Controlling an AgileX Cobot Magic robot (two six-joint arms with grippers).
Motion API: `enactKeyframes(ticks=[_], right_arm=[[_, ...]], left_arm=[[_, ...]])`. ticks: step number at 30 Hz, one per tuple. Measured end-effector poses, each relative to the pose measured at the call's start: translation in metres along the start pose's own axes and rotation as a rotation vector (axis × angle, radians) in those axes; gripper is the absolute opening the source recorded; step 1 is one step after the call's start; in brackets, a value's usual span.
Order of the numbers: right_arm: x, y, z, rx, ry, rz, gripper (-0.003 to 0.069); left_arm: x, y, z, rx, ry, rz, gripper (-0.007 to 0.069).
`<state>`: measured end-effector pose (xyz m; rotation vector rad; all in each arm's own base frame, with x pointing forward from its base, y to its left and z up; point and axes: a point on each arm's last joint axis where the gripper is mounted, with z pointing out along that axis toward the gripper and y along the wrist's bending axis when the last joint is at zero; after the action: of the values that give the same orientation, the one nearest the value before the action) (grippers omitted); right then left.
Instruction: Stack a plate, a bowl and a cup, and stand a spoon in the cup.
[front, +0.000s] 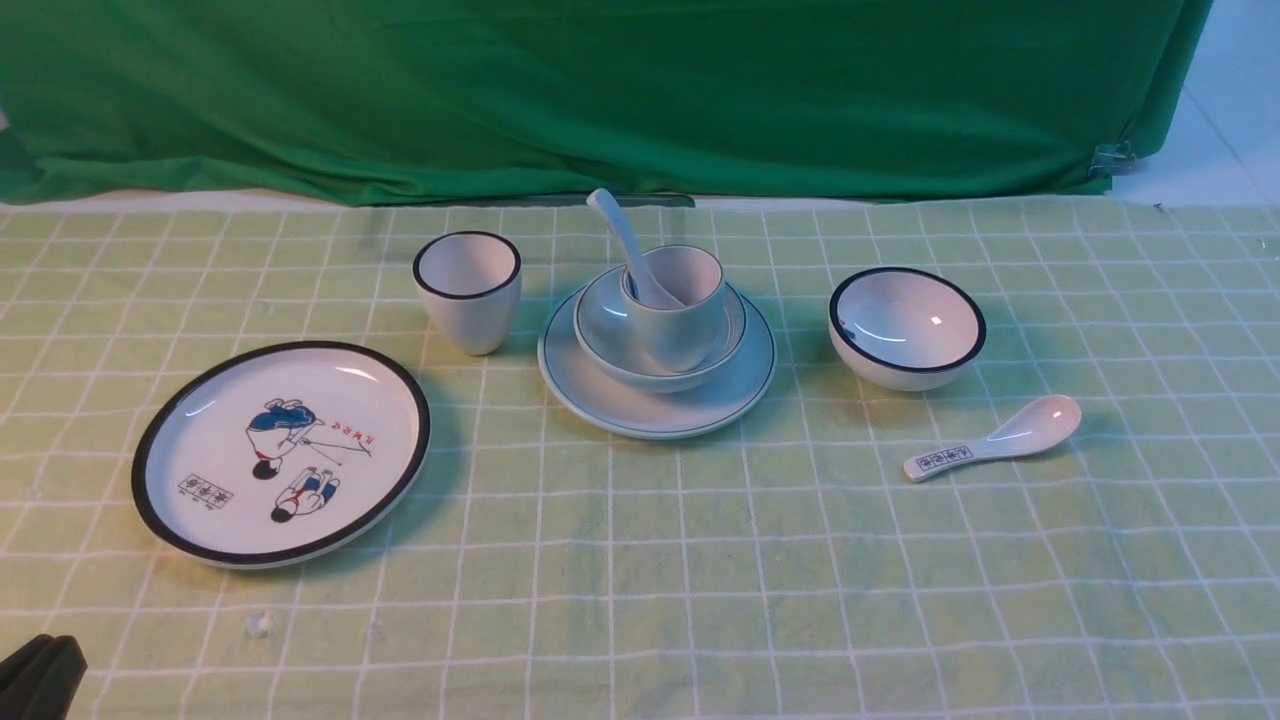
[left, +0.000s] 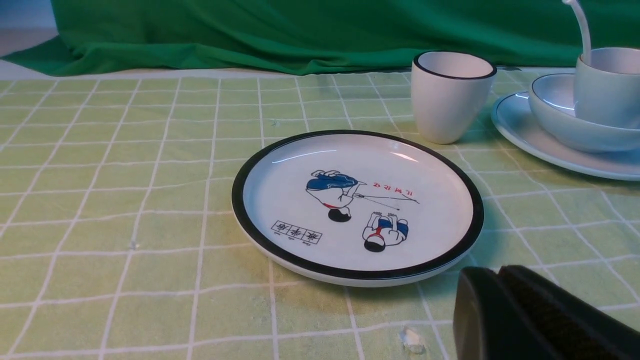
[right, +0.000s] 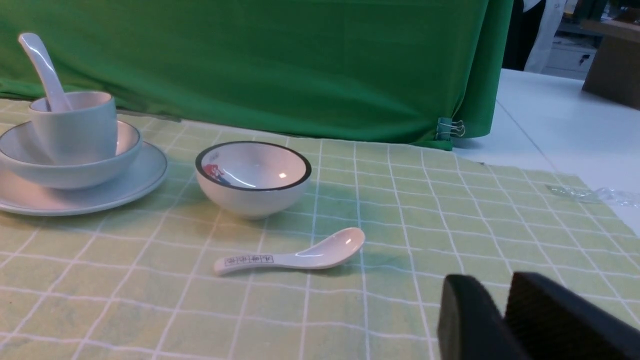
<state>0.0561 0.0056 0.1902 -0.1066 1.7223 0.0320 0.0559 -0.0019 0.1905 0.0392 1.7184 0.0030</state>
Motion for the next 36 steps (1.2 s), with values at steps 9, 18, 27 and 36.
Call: enactKeyframes(ticks=[9, 18, 27, 36], right_arm=[[0.0000, 0.0000, 0.0000, 0.000, 0.000, 0.000, 0.0186], [0.0000, 0.0000, 0.0000, 0.000, 0.000, 0.000, 0.0212], [0.0000, 0.0000, 0.0000, 0.000, 0.000, 0.000, 0.0223], [0.0000, 0.0000, 0.0000, 0.000, 0.000, 0.000, 0.0235]], left_arm=[[0.0000, 0.0000, 0.0000, 0.000, 0.000, 0.005, 0.0017], [0.0000, 0.0000, 0.0000, 0.000, 0.000, 0.008, 0.0017], [0.0000, 0.0001, 0.0000, -0.001, 0.000, 0.014, 0.0017], [0.0000, 0.0001, 0.0000, -0.001, 0.000, 0.014, 0.0017]])
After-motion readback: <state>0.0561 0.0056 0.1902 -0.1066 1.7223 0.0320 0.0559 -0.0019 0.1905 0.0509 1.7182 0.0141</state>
